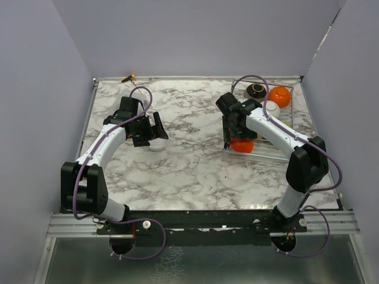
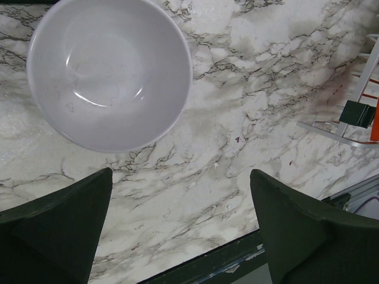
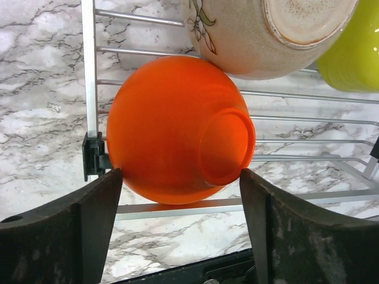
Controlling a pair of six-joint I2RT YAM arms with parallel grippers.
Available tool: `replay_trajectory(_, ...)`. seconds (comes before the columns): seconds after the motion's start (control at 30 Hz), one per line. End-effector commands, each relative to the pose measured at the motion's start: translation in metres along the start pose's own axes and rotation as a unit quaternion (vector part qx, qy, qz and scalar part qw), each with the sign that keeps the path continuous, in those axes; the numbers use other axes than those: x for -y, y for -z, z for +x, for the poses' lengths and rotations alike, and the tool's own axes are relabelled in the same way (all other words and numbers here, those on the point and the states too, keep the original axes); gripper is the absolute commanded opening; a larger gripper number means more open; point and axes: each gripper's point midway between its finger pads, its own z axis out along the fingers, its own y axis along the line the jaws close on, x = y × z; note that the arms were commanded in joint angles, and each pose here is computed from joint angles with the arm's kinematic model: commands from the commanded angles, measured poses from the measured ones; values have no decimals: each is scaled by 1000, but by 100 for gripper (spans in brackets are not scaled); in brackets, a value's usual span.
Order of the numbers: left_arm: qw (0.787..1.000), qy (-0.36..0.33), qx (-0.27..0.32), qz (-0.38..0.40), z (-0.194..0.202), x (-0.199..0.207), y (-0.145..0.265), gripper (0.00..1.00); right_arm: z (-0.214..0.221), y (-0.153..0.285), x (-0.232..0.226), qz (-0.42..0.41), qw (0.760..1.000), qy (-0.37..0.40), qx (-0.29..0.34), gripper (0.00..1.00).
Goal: Load the bowls into the dish rack
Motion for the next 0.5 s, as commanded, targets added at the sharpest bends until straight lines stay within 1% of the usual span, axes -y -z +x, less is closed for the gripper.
replay_trajectory(0.0, 1000, -5, 3, -10, -4, -2, 0, 99, 5, 1, 12, 29, 1000, -2, 1, 75)
replay_trajectory(0.07, 1000, -5, 3, -10, -5, -2, 0, 99, 9, -4, 15, 38, 999, -1, -1, 71)
replay_trajectory(0.13, 1000, -5, 3, -11, -4, -2, 0, 99, 11, -7, 16, 40, 999, 4, -1, 68)
replay_trajectory(0.27, 1000, -5, 2, -10, -5, -2, 0, 99, 21, -14, 19, 50, 998, 23, -14, 66)
replay_trajectory(0.47, 1000, -5, 4, -9, -6, -1, 0, 99, 28, -16, 36, 87, 994, 62, -23, 63)
